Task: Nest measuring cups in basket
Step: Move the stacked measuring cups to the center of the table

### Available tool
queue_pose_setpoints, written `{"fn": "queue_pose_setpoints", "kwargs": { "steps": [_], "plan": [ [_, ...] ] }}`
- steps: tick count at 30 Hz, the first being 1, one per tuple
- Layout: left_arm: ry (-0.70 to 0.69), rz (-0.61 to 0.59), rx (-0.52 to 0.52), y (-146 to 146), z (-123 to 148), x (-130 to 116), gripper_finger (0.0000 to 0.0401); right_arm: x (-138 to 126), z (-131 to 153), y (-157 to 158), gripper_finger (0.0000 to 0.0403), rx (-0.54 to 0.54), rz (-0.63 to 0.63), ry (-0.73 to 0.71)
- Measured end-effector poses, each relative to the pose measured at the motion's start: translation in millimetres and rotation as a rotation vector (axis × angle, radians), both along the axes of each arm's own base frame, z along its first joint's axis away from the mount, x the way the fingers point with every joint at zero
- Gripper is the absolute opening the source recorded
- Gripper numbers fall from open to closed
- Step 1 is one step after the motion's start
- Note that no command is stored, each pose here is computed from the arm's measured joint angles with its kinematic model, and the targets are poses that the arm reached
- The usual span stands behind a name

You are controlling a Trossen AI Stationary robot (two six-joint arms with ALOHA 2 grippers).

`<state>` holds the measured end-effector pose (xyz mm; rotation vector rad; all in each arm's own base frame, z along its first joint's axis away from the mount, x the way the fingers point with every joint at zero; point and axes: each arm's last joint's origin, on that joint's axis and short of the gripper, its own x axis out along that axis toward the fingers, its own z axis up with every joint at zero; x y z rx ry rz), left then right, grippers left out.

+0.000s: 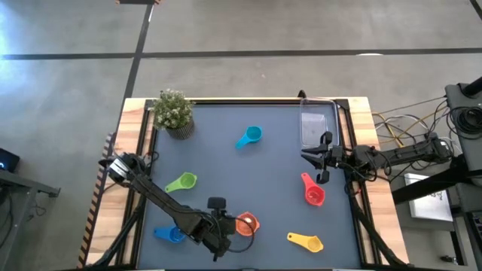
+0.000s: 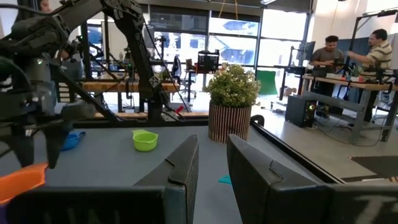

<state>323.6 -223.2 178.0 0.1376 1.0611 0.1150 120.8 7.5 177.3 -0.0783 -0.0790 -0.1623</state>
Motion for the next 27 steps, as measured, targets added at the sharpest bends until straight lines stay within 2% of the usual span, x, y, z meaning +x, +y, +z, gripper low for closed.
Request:
{"fn": "queue_pose_setpoints", "kwargs": {
  "steps": [3, 7, 14, 21, 27],
  "plan": [
    [0.025, -0.009, 0.029, 8.1, 2.2, 1.2, 0.0147, 0.0, 0.0, 0.0, 0.0073, 0.0, 0.0, 0.0],
    [0.053, -0.021, 0.066, 23.3, 6.2, 6.1, 0.0125, 0.0, 0.0, 0.0, 0.0073, 0.0, 0.0, 0.0],
    [0.065, -0.027, 0.102, 52.3, 14.0, 14.8, 0.0134, 0.0, 0.0, 0.0, 0.0073, 0.0, 0.0, 0.0],
    [0.047, 0.005, 0.07, 81.2, 10.9, 5.2, 0.0126, 0.0, -0.1, 0.0, 0.0073, 0.0, 0.0, 0.0],
    [-0.129, 0.009, -0.042, 107.1, 4.0, -12.0, 0.0128, 0.0, 0.0, 0.0, 0.0073, 0.0, 0.0, 0.0]
  ]
}}
